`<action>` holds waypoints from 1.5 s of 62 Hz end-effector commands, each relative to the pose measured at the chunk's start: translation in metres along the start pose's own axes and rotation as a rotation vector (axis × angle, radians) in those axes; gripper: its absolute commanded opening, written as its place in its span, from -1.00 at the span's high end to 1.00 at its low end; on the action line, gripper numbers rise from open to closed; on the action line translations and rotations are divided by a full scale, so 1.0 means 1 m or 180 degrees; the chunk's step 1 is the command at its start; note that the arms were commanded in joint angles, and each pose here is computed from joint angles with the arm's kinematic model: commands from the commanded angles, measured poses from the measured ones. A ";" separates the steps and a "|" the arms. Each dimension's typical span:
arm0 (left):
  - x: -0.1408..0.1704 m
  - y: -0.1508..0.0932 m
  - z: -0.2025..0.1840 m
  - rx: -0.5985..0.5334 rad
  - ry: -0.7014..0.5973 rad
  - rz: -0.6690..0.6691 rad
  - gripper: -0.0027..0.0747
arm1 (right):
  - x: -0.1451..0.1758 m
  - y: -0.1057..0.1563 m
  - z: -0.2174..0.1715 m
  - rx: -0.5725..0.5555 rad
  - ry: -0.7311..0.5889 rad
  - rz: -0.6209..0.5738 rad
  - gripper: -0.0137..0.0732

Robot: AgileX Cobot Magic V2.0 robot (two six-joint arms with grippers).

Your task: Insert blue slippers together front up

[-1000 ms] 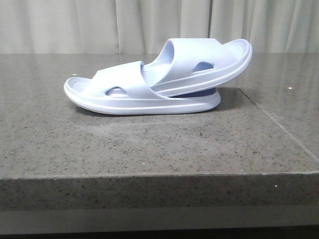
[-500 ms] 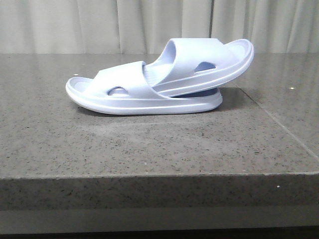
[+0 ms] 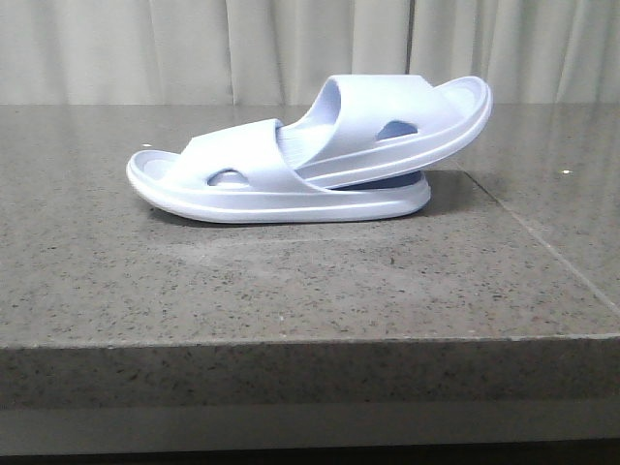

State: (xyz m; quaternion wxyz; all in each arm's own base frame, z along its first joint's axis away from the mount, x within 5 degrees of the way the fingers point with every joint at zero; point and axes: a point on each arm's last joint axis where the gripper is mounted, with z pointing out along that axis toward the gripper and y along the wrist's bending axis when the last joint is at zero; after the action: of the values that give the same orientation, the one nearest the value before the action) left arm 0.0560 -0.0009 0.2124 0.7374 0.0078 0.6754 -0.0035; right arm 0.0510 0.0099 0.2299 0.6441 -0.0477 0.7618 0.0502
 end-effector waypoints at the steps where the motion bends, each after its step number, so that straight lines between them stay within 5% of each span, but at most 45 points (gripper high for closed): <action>1: -0.007 0.000 -0.002 -0.0005 -0.0288 -0.0023 0.98 | 0.001 -0.003 0.001 0.0090 -0.0433 -0.0054 0.96; 15: -0.007 0.000 -0.002 -0.0005 -0.0288 -0.0023 0.98 | 0.030 -0.005 0.009 0.0153 -0.0513 -0.0044 0.96; 52: -0.007 0.000 -0.002 -0.0005 -0.0288 -0.0023 0.98 | 0.029 -0.004 0.008 0.0054 -0.0556 -0.0053 0.96; 93: -0.007 0.000 -0.002 -0.0005 -0.0288 -0.0023 0.98 | 0.015 -0.009 0.004 0.0296 -0.1098 0.0291 0.96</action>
State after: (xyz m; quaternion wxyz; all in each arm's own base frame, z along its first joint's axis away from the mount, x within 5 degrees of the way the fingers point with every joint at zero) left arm 0.0560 -0.0009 0.2124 0.7374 0.0085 0.6753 -0.0028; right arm 0.0565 0.0020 0.2041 0.7264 0.0302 0.6842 0.0574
